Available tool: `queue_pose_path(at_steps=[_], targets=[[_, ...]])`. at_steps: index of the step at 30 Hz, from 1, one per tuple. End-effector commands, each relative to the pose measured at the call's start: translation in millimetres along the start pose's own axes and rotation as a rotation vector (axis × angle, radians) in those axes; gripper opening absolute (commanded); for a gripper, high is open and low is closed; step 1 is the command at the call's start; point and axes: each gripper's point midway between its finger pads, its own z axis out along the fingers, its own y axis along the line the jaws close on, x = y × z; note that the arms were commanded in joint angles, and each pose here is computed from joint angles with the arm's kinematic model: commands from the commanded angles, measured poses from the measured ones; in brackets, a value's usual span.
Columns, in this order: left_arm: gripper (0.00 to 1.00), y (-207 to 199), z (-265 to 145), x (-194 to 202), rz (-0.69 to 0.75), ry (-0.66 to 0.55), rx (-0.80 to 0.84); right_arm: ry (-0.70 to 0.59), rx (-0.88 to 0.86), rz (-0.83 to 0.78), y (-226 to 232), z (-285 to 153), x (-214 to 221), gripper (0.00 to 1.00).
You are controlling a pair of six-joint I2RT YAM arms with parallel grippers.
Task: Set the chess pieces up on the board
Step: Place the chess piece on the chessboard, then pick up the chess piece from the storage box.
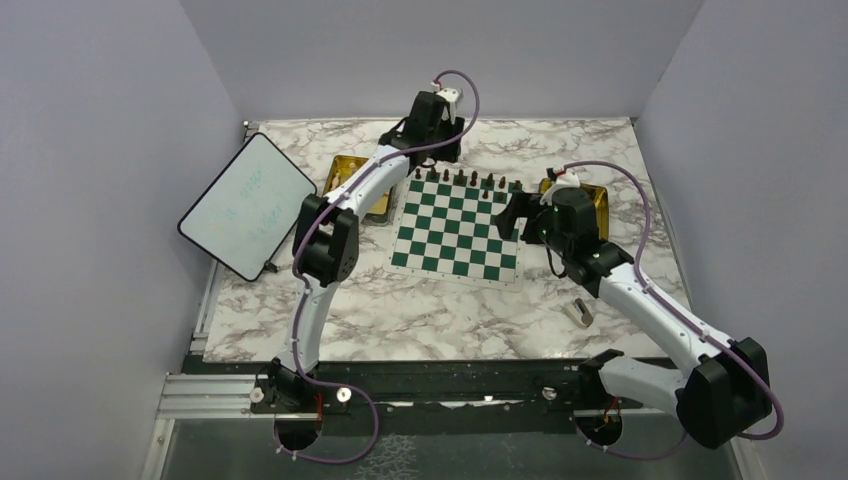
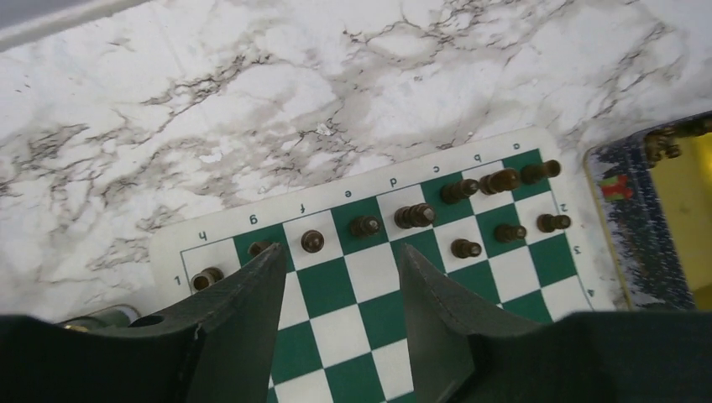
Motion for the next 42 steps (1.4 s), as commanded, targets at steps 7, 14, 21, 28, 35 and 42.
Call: queue_pose_path(at_steps=[7, 14, 21, 28, 35, 42], targets=[[0.99, -28, -115, -47, -0.03, -0.071, 0.099, -0.083, 0.127, 0.021, -16, 16, -27, 0.98], [0.99, -32, -171, -7, -0.027, -0.021, 0.122, -0.102, 0.229, 0.067, -59, 39, -44, 0.95], [0.99, -17, -224, 37, -0.017, -0.018, 0.063, -0.108, 0.407, 0.119, -146, 62, -48, 0.8], [0.99, 25, -273, 67, -0.021, -0.173, -0.143, -0.14, 0.498, 0.091, -196, 83, -45, 0.37], [0.99, 43, -306, 71, -0.021, -0.32, -0.235, -0.087, 0.499, 0.041, -217, 110, -40, 0.29], [0.98, 33, -306, 74, 0.011, -0.321, -0.198, -0.043, 0.51, 0.02, -227, 133, -31, 0.29]])
